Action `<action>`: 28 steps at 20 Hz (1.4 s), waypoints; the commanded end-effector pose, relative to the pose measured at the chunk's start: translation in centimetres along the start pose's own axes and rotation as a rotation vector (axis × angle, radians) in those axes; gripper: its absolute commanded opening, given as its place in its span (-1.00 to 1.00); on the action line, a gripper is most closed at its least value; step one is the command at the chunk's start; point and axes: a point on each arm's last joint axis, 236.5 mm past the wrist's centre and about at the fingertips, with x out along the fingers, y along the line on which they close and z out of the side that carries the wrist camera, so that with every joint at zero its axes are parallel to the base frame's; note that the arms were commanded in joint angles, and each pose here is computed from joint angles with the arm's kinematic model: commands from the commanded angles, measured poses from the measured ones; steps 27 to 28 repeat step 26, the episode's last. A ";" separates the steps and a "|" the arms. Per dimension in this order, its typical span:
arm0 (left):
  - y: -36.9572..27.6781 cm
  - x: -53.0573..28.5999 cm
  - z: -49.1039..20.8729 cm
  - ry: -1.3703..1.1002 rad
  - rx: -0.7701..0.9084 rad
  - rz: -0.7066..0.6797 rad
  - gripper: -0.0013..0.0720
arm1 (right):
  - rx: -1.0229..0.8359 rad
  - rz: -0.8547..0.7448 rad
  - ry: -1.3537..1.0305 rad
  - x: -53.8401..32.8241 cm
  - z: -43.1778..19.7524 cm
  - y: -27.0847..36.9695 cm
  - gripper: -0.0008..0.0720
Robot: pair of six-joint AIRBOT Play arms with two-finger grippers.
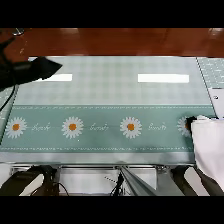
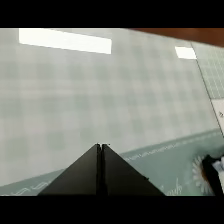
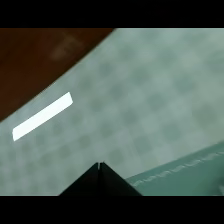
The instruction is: Fold the shirts.
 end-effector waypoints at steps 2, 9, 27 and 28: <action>-4.6 7.0 -5.3 0.241 0.170 -0.075 -0.89 | -0.576 -0.078 0.227 10.6 -8.6 6.5 -0.91; 6.1 10.5 -12.0 0.505 0.077 0.218 -0.89 | -0.471 -0.451 0.541 21.0 -16.8 -3.0 -0.91; 6.6 10.4 -11.6 0.496 0.069 0.226 -0.89 | -0.470 -0.472 0.537 20.8 -16.4 -3.6 -0.91; 6.6 10.4 -11.6 0.496 0.069 0.226 -0.89 | -0.470 -0.472 0.537 20.8 -16.4 -3.6 -0.91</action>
